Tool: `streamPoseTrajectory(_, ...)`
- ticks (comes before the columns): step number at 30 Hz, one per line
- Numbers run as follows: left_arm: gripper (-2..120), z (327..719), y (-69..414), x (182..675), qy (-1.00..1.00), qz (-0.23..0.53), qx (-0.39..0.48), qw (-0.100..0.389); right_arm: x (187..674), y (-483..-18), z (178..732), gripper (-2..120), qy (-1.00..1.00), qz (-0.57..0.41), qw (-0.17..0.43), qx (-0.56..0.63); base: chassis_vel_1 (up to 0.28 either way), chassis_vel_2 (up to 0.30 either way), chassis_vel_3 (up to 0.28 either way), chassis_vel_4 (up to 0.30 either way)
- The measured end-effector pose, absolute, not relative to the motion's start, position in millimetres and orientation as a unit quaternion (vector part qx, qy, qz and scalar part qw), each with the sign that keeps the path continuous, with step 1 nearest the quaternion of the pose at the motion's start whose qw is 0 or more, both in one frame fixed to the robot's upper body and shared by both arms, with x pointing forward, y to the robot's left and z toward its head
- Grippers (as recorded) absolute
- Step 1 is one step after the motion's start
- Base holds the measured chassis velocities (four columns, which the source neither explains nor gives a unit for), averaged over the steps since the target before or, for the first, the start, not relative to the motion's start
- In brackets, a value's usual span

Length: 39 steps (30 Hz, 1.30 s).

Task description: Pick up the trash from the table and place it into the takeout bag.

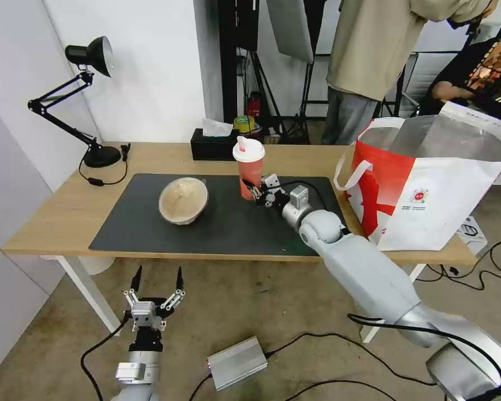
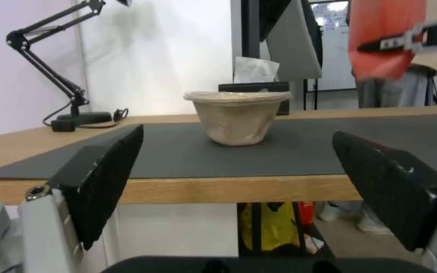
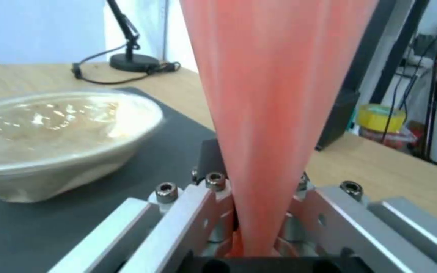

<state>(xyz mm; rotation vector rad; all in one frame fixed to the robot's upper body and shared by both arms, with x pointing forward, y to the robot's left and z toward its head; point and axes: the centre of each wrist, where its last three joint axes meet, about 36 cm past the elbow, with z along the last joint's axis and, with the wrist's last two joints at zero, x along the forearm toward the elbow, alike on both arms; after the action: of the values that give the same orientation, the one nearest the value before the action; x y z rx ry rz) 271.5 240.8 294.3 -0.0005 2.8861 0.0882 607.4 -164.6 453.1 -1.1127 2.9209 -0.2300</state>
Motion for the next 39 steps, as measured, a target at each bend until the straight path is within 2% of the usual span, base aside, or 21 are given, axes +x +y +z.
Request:
streamPoseTrajectory(22, 100, 294, 240, 272, 0.991, 0.034, 0.005, 0.130, 557, -207, 530, 6, 0.922, -0.098, 0.025, -0.374, 0.000, 0.000, 0.000, 0.000)
streamPoseTrajectory(39, 100, 292, 240, 271, 0.991, 0.037, 0.009, 0.126, 528, -259, 595, 6, 0.921, -0.118, 0.051, -0.366, 0.000, 0.000, 0.000, 0.000)
